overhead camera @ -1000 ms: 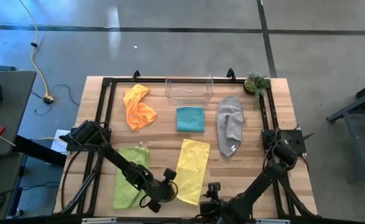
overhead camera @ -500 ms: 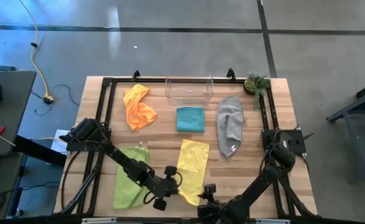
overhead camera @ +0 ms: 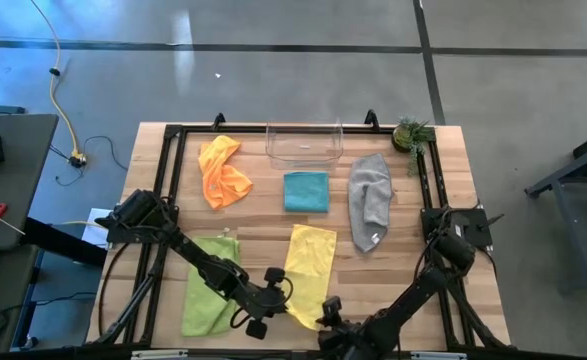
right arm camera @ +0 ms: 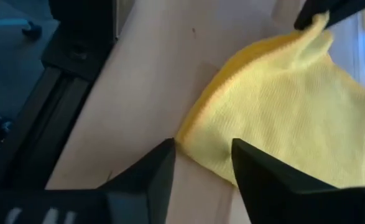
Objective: Fold microfiber towels
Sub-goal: Fold the yellow towel on the table
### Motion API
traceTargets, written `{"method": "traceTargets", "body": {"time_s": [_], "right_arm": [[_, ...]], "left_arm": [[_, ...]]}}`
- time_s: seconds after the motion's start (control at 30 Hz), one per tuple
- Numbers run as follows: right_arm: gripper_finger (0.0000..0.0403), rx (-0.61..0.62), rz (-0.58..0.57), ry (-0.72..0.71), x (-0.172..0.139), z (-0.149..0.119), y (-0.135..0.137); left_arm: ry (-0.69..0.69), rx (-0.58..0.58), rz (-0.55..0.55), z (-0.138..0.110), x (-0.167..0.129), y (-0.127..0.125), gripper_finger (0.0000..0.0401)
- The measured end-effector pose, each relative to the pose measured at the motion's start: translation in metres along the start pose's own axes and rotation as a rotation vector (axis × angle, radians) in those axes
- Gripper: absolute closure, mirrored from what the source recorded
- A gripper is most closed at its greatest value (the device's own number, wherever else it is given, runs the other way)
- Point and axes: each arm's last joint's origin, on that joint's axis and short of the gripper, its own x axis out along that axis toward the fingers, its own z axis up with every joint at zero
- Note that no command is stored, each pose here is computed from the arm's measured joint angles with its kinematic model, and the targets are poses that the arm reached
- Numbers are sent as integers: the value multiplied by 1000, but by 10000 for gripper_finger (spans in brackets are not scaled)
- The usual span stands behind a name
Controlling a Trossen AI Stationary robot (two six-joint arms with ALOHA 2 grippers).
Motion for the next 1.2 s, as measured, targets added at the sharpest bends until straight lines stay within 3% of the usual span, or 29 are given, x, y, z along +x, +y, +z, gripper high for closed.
{"method": "traceTargets", "body": {"time_s": [0.27, 0.5, 0.87, 1.03, 1.2], "right_arm": [[301, -55, 8, -22, 7, 4, -7], [395, 12, 9, -12, 10, 4, -9], [398, 154, 34, -6, 4, 6, -11], [400, 161, 38, -15, 2, 8, -12], [402, 159, 40, -30, 2, 11, -14]], "left_arm": [[4, 20, -5, 0, 0, 0, 401], [5, 49, -9, -1, 0, -1, 391], [71, 117, -28, 11, -44, -12, 279], [105, 228, 46, -6, -35, -28, 239], [123, 391, 146, -22, -22, -36, 229]]}}
